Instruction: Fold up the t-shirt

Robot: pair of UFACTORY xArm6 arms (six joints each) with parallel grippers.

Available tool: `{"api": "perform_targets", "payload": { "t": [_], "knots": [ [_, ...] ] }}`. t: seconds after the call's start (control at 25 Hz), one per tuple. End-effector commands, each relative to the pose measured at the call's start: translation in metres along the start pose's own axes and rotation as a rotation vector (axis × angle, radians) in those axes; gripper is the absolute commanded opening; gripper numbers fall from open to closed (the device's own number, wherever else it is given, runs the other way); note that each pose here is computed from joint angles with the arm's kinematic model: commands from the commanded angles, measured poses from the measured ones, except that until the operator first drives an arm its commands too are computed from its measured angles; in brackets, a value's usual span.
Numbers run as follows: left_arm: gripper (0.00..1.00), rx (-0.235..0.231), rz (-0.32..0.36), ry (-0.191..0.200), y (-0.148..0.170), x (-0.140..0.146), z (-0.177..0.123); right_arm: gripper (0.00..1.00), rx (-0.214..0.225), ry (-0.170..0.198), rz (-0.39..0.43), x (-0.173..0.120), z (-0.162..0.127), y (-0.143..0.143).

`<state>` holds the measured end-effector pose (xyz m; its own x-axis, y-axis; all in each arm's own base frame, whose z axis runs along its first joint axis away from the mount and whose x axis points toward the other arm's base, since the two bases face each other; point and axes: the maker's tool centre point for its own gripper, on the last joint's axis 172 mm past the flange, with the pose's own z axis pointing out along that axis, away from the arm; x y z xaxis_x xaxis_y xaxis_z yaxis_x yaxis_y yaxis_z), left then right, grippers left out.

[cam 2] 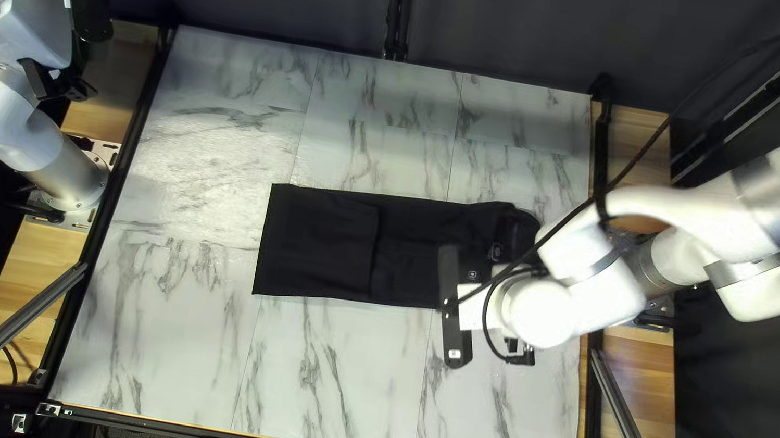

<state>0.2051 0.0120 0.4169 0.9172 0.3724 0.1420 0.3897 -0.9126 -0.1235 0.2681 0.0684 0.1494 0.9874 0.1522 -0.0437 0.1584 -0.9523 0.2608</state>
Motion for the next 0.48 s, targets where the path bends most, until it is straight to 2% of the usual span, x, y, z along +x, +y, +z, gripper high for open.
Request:
{"api": "perform_targets", "payload": {
  "t": [0.04,0.12,0.28,0.48],
  "knots": [
    [1.0,0.0,0.0,0.0,0.0,0.0,0.0,1.0,0.088,0.057,0.083,-0.019,-0.066,0.043],
    [1.0,0.0,0.0,0.0,0.0,0.0,0.0,1.0,0.123,0.082,0.125,-0.027,-0.098,0.058],
    [1.0,0.0,0.0,0.0,0.0,0.0,0.0,1.0,0.157,0.109,0.198,-0.042,-0.153,0.079],
    [1.0,0.0,0.0,0.0,0.0,0.0,0.0,1.0,0.156,0.114,0.256,-0.068,-0.21,0.106]
  ]
}}
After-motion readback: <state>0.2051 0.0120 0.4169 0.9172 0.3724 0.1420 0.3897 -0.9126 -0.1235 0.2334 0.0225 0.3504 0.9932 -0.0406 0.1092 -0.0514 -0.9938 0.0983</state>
